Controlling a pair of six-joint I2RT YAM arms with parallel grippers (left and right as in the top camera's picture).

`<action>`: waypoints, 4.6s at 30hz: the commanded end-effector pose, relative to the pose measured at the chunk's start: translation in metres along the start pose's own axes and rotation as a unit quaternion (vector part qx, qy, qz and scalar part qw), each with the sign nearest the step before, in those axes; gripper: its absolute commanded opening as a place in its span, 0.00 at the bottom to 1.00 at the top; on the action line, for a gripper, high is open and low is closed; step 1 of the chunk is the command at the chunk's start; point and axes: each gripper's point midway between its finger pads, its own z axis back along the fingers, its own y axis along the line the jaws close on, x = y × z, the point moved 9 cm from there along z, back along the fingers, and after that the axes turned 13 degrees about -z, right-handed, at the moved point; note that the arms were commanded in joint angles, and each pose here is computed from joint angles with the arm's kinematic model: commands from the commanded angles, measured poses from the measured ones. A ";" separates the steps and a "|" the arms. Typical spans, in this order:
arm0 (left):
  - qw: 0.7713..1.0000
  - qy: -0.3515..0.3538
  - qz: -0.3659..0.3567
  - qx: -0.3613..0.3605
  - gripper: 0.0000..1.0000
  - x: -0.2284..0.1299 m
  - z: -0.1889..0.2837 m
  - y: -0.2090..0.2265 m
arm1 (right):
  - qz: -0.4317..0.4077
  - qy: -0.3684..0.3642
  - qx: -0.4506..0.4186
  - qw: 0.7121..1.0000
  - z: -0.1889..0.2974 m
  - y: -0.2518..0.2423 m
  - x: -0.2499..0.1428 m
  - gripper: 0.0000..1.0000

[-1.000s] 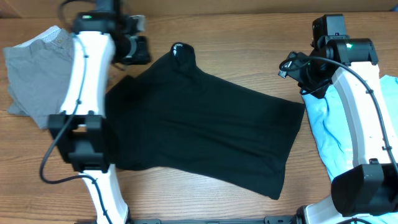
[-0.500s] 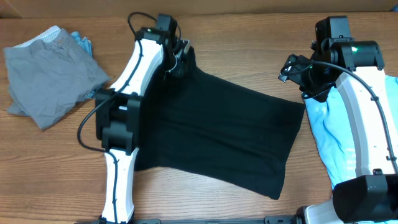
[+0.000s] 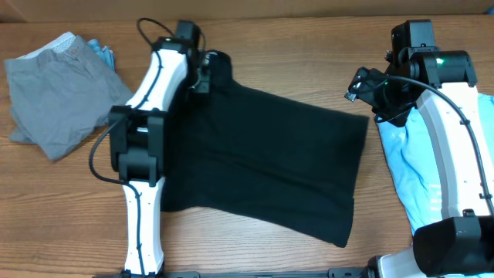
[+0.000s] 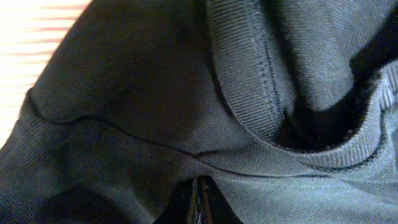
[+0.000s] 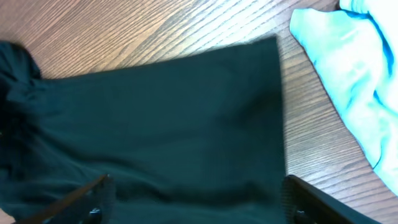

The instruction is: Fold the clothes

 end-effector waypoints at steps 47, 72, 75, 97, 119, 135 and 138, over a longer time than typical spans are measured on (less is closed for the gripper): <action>0.925 -0.372 -0.058 -0.048 0.60 -0.081 0.420 -0.019 | 0.030 0.025 -0.052 0.998 -0.209 0.013 0.049 0.47; 0.985 -0.154 -0.073 0.007 0.84 -0.149 0.369 -0.054 | -0.124 -0.017 0.009 0.992 -0.185 -0.049 0.132 0.04; 0.991 -0.116 -0.073 0.005 0.85 -0.148 0.350 -0.054 | -0.084 0.013 0.070 0.994 -0.182 -0.048 0.135 0.26; 0.992 0.121 0.029 -0.009 0.81 -0.182 0.211 -0.017 | -0.038 -0.078 0.165 0.983 -0.001 -0.023 0.098 0.62; 0.982 0.143 0.120 -0.007 0.33 -0.275 0.021 -0.026 | 0.043 -0.015 0.187 0.981 0.011 0.004 0.051 0.60; 0.925 0.266 0.263 -0.065 0.30 -0.315 0.039 -0.017 | 0.044 -0.019 0.187 0.981 0.011 0.004 0.052 0.62; 0.929 0.262 0.249 -0.075 0.72 -0.311 0.041 -0.017 | 0.044 -0.019 0.187 0.981 0.011 0.004 0.053 0.62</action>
